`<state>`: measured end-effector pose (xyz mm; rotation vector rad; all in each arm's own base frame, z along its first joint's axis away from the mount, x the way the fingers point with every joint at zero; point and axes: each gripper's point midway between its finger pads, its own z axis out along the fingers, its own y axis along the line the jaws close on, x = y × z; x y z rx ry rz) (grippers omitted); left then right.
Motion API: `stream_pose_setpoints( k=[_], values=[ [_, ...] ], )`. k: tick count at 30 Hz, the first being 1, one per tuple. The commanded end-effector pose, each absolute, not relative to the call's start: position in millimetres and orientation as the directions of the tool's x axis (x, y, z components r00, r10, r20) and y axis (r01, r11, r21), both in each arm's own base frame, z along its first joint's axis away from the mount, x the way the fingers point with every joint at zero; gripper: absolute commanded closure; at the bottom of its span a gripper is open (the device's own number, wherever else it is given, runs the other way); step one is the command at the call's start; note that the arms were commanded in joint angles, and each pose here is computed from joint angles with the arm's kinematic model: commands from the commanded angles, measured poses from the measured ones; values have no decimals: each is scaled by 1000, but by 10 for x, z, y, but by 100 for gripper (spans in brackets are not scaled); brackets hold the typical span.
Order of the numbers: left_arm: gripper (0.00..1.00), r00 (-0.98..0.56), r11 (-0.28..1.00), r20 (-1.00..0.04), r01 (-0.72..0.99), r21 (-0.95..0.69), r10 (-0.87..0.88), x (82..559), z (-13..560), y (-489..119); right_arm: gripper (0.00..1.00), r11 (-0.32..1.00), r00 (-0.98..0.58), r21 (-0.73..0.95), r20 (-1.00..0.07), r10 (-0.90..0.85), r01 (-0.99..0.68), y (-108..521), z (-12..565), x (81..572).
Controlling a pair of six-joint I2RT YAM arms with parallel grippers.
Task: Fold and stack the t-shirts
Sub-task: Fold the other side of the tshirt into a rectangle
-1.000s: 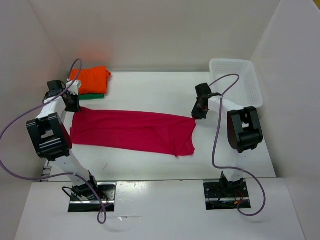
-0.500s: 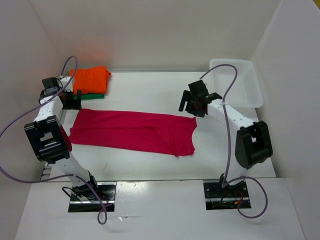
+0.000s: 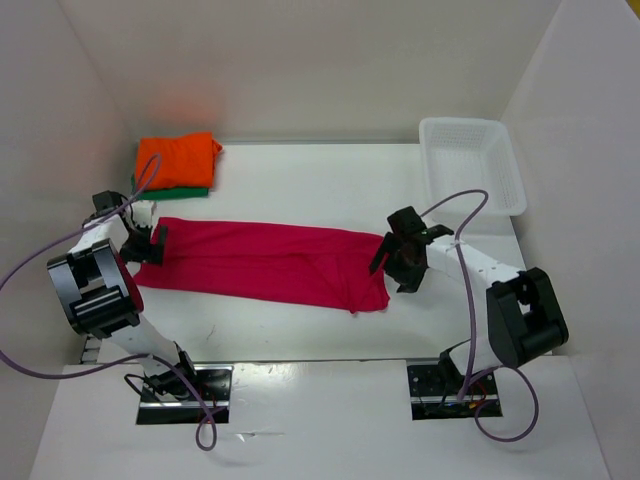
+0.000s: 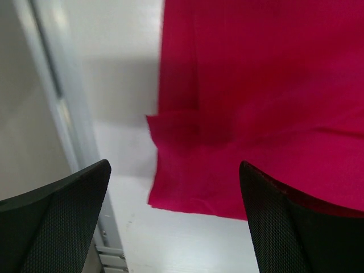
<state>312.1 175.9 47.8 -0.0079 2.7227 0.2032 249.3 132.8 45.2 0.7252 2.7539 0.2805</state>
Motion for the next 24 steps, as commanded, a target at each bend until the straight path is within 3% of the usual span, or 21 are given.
stream_pose_setpoints(
  k=[1,5,8,12,14,15,19,20,21,22,24],
  values=[
    [0,-938,987,-343,-15,162,42,2952,369,1783,15,822,-823,292,-160,545,489,1484,448,2398],
    [0,-952,985,-302,0,173,54,2816,239,1767,20,830,-840,269,-110,531,489,1478,290,2198],
    [4,-963,984,-265,0,177,47,2733,123,1767,37,825,-842,266,-73,534,499,1498,175,2123],
    [23,-974,988,-223,7,155,42,2600,33,1731,77,827,-846,241,-41,531,507,1493,67,2058],
    [31,-975,990,-217,19,142,50,2555,31,1688,88,835,-850,223,-45,525,504,1465,29,2052],
    [33,-978,991,-204,21,135,49,2521,27,1669,100,836,-847,212,-61,527,505,1435,19,2068],
    [34,-981,991,-187,31,134,56,2413,52,1625,100,831,-830,163,-93,550,532,1276,45,2020],
    [30,-982,988,-182,28,150,55,2374,72,1637,99,824,-820,168,-108,562,542,1265,68,2044],
    [20,-981,986,-185,25,162,55,2373,99,1655,84,812,-806,156,-113,581,563,1210,103,2023],
    [14,-980,984,-189,22,175,55,2375,130,1674,50,811,-801,155,-137,583,564,1187,145,2067],
    [9,-977,977,-207,2,213,48,2413,257,1776,42,810,-794,166,-165,585,562,1174,251,2119]
  ],
)
